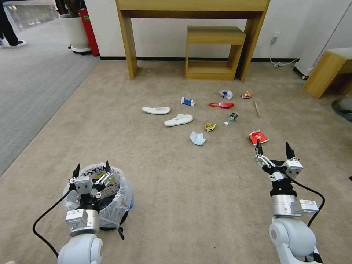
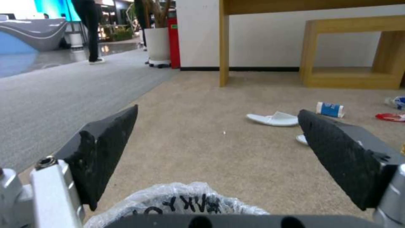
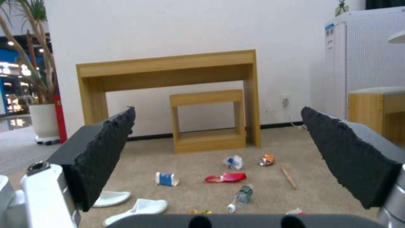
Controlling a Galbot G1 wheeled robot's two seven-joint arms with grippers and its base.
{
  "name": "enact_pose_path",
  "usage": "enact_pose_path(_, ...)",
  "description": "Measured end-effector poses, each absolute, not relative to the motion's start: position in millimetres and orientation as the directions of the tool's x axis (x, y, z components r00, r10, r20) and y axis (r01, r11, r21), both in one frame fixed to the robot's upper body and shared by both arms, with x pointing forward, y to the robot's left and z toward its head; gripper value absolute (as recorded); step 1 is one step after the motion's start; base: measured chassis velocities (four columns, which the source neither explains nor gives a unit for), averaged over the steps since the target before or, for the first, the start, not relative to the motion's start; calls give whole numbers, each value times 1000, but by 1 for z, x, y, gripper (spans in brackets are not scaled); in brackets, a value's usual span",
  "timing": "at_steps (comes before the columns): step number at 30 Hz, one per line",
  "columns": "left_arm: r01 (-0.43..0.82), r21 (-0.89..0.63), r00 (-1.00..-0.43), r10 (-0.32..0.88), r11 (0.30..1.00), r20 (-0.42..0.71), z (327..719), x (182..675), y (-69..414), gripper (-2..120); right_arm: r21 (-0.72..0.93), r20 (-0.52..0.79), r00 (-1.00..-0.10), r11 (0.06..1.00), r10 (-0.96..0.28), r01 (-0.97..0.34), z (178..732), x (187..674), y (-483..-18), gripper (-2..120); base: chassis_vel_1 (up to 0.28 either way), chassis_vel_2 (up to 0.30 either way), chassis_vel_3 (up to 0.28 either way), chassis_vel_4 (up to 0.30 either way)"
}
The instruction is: Pick up the trash bin and place the garbage on the floor into it.
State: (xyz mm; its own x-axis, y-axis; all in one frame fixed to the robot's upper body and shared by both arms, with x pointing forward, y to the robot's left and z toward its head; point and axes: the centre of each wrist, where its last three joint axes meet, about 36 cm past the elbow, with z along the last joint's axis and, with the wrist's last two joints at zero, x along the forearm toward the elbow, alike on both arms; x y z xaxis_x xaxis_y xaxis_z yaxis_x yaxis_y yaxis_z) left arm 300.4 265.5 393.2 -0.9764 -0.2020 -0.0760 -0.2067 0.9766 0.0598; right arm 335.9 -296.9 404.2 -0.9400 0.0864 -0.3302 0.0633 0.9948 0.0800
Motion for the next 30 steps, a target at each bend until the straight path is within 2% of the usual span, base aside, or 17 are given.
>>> enact_pose_path(30, -216, 61, -974, -211, 974, -80, 392, 299, 262, 100, 78, -353, -933, 996, 76, 51, 403, 337, -301, 100, 0, 0, 0, 0)
